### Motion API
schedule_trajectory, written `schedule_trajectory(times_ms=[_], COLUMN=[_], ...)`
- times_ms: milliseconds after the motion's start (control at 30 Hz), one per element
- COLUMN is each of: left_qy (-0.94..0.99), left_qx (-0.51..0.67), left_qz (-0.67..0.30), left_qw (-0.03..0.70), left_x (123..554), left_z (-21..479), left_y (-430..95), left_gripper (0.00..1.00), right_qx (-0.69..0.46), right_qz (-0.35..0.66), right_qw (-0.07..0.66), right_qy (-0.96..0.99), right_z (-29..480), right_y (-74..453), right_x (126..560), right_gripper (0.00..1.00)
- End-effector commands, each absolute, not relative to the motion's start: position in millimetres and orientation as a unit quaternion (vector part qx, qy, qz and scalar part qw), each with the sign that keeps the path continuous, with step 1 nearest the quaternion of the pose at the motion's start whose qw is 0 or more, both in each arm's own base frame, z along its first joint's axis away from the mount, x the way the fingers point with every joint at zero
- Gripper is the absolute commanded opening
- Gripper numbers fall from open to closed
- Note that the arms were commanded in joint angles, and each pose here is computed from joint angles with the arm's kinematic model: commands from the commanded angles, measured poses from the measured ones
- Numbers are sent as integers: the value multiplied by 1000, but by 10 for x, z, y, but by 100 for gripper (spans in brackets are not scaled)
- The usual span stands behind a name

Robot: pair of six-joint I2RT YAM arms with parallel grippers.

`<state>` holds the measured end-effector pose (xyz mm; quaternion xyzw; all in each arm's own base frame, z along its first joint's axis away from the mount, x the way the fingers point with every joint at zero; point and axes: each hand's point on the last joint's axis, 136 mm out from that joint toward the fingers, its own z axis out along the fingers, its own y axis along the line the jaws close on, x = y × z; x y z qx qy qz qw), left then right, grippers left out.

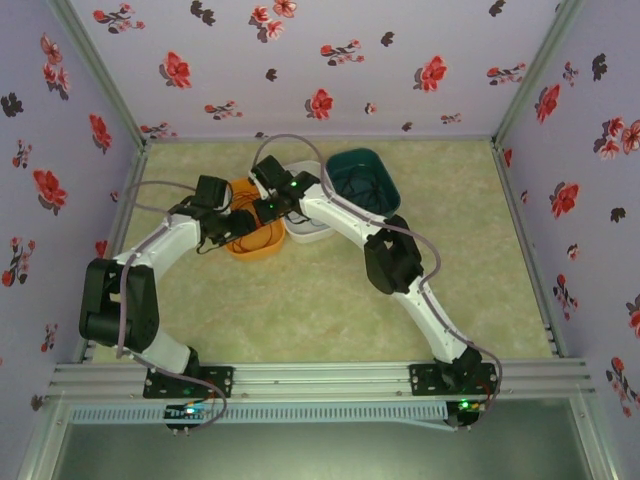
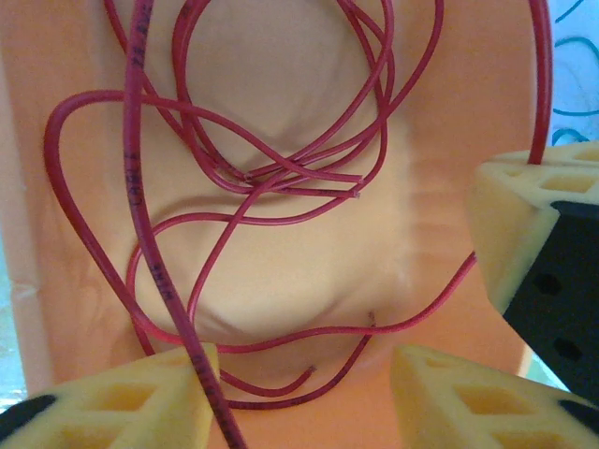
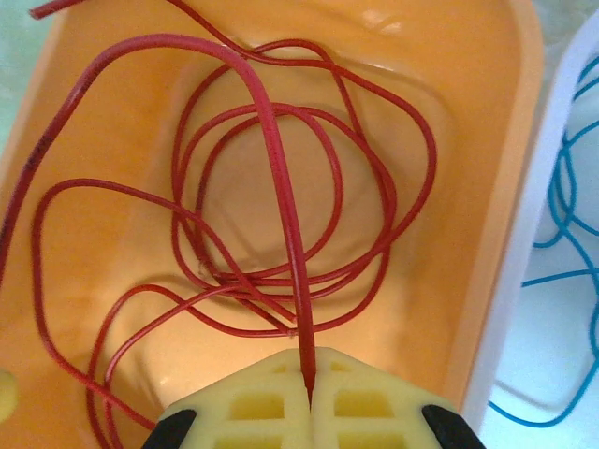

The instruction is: Untangle the cables

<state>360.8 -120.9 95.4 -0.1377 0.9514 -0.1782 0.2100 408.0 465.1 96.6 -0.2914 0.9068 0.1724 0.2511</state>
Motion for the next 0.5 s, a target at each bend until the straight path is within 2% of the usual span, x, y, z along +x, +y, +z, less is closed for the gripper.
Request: schedule_trajectory(times_ms=[0,267,400,467], left_qy=[947,935,933,931], left_qx=[-144,-153,-155,-158], left_qz=[-190,-204,-202,-203], left_qw=[217,248,254,261], left_x=[3584,3483,3421,3397], left_z=[1011,1290,1363,1409], left_y=[-1217,-1156,-1104,-1073], left_gripper=[60,79,82,83], right_qx=[-295,-284,-281,-281], right_qz=[134,125,128,135], right_qw=[256,265,269,268], right_qy=[911,913,913,912], right_z=[900,918,933,933], right_y=[4547,4520,4532,4557], right_x=[4152,4202,4217,4211], right_gripper=[0,0,1,4])
